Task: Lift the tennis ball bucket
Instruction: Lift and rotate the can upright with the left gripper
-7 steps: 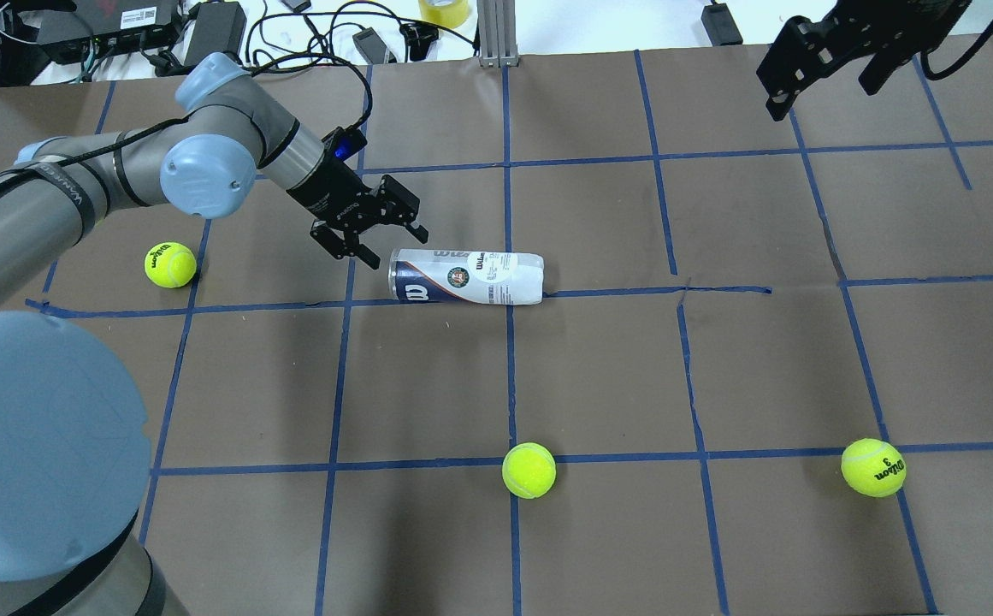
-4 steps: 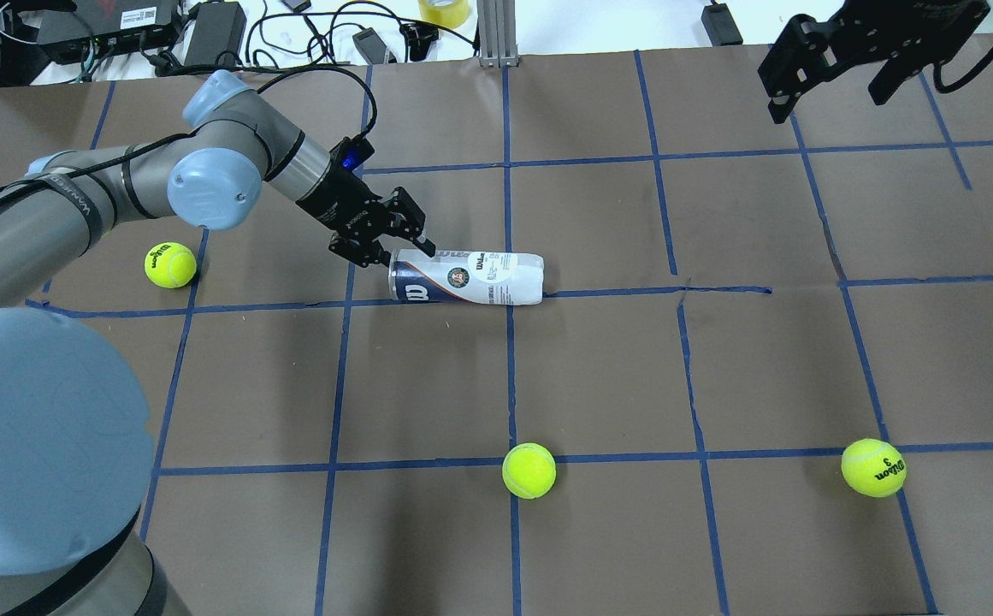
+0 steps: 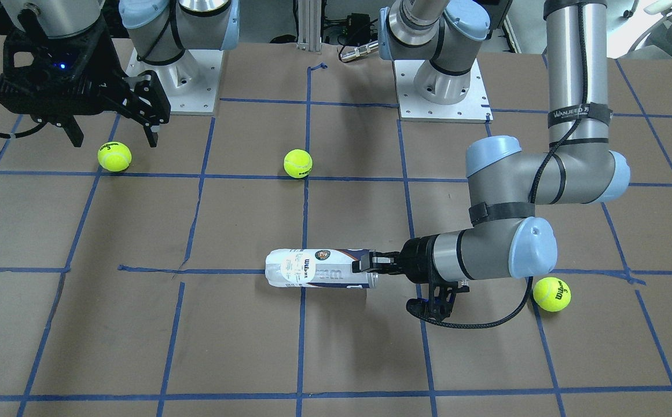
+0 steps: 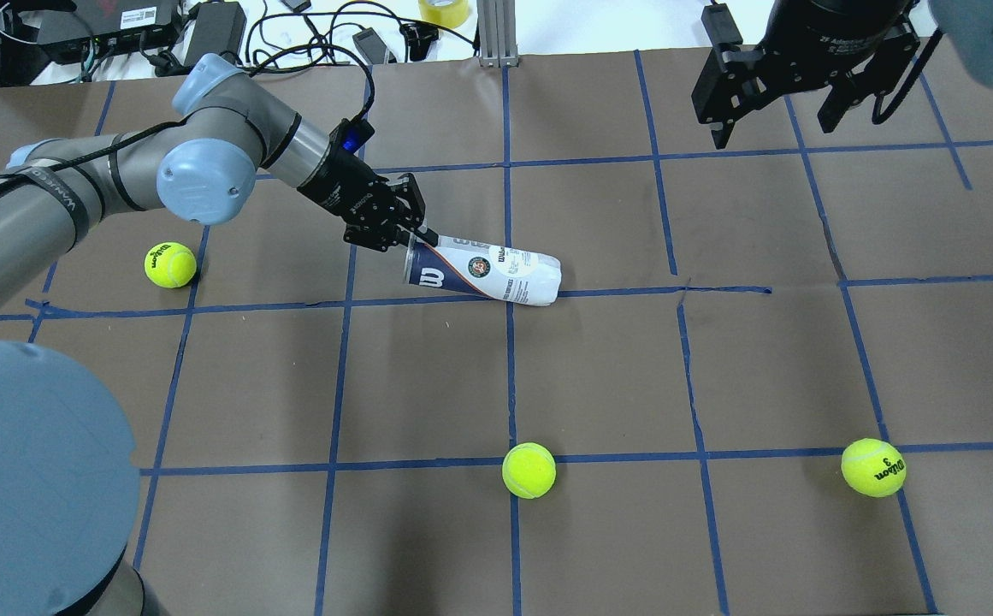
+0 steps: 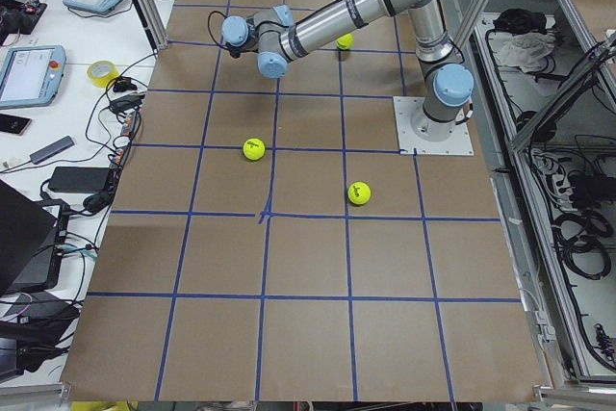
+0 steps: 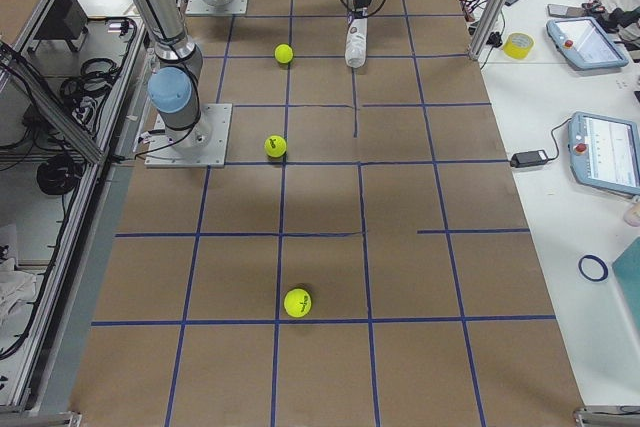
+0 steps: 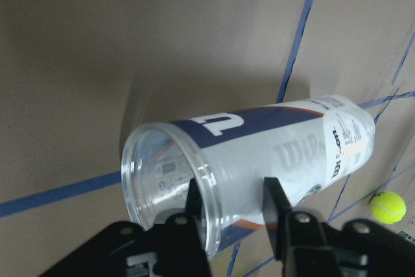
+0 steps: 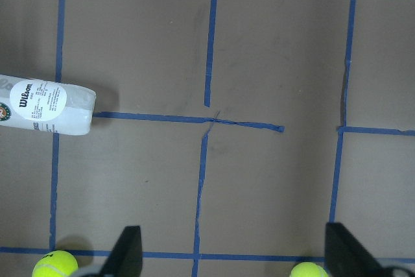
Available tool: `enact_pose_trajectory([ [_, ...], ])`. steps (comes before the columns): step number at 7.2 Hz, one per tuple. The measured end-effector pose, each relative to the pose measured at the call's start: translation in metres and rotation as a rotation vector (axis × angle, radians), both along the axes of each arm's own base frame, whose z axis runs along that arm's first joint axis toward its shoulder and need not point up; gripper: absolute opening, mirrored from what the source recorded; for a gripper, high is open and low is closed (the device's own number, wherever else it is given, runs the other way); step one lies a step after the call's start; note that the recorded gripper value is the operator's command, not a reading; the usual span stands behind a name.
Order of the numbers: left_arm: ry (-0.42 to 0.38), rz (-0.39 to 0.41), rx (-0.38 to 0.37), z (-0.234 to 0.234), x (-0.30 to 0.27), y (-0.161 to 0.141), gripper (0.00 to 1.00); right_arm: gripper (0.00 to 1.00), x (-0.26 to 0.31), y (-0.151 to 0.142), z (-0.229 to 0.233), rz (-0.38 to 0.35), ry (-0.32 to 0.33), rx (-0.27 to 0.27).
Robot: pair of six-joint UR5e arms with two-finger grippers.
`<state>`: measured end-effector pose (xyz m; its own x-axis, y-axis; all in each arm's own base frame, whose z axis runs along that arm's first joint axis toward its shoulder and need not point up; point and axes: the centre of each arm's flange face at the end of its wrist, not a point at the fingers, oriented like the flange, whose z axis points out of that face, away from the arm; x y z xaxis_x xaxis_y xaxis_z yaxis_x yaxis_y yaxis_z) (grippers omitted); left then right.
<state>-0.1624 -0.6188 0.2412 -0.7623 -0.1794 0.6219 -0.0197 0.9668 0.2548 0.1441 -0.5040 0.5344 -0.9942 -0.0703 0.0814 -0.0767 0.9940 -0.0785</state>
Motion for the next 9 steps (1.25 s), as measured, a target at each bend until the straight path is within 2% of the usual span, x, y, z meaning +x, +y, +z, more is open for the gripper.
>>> enact_pose_trajectory([
  [3, -0.015, 0.091, -0.021, 0.08, -0.016, 0.018, 0.0, 1.0, 0.0, 0.0, -0.009, -0.003, 0.011, 0.016],
  [5, -0.087, 0.101, -0.066, 0.135, -0.035, 0.037, 0.0, 1.0, 0.0, -0.001, -0.011, -0.002, 0.012, 0.019],
  [7, -0.249, 0.062, -0.172, 0.174, -0.046, 0.047, 0.0, 1.0, -0.001, -0.001, -0.01, -0.002, 0.015, 0.019],
  [9, -0.418, 0.01, -0.286, 0.192, -0.059, 0.033, 0.0, 1.0, -0.002, -0.001, -0.01, -0.003, 0.02, 0.019],
])
